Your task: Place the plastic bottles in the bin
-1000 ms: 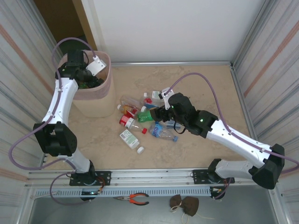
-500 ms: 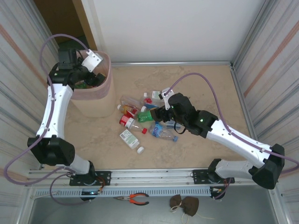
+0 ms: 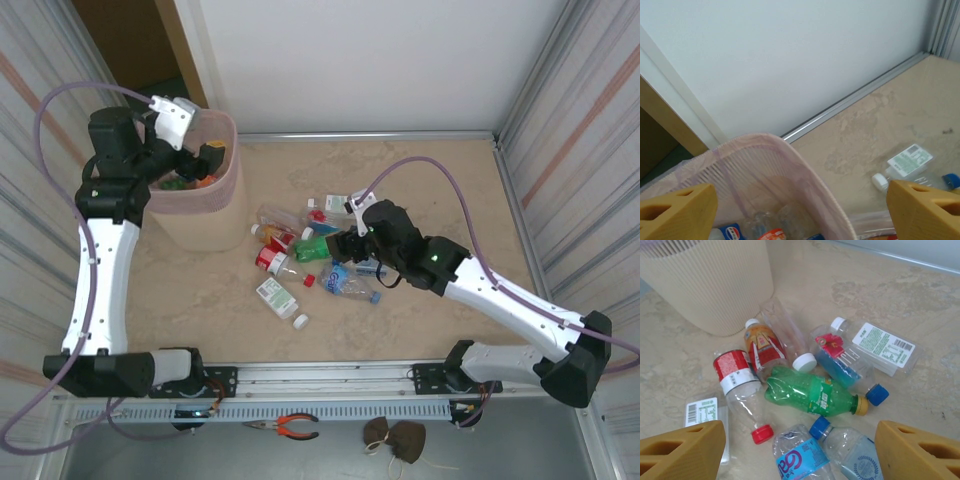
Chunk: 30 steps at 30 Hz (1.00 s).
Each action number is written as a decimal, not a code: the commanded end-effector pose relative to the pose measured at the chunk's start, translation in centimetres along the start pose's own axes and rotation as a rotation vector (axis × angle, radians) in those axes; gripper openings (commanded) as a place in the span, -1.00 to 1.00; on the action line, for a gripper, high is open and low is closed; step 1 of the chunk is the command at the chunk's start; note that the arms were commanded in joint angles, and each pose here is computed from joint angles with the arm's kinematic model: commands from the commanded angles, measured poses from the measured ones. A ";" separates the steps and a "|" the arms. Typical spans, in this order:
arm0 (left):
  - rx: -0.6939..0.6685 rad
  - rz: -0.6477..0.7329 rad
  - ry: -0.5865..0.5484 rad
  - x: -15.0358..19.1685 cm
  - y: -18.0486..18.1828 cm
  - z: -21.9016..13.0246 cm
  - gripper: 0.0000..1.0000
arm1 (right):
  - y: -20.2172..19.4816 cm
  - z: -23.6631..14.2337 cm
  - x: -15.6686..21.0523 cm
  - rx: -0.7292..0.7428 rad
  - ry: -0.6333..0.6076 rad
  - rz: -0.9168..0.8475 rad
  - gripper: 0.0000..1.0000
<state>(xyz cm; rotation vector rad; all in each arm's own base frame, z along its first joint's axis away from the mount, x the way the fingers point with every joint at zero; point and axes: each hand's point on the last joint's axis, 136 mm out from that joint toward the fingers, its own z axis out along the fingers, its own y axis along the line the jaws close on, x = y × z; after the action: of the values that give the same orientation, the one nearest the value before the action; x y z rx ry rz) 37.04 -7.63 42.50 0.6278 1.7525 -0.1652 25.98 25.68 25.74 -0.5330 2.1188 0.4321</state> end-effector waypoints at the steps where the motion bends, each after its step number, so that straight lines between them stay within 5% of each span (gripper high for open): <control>1: -0.009 -0.124 -0.094 -1.4 -0.2 -1.3 0.75 | -0.4 0.0 1.4 -0.001 0.047 0.011 0.56; 18: -0.012 -0.374 -0.116 2.0 -2.1 -3.0 0.69 | 10.4 4.0 8.8 -0.255 0.335 -0.137 0.51; 30: -0.033 -0.443 -0.099 2.5 -2.1 -3.5 0.68 | 14.7 8.2 13.5 -0.183 0.483 -0.256 0.54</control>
<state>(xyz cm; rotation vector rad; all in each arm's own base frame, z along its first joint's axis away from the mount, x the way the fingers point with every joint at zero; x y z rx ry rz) 33.12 -7.51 40.44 0.2327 1.7781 -0.4583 16.91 38.75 12.15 -1.0979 2.4075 0.4536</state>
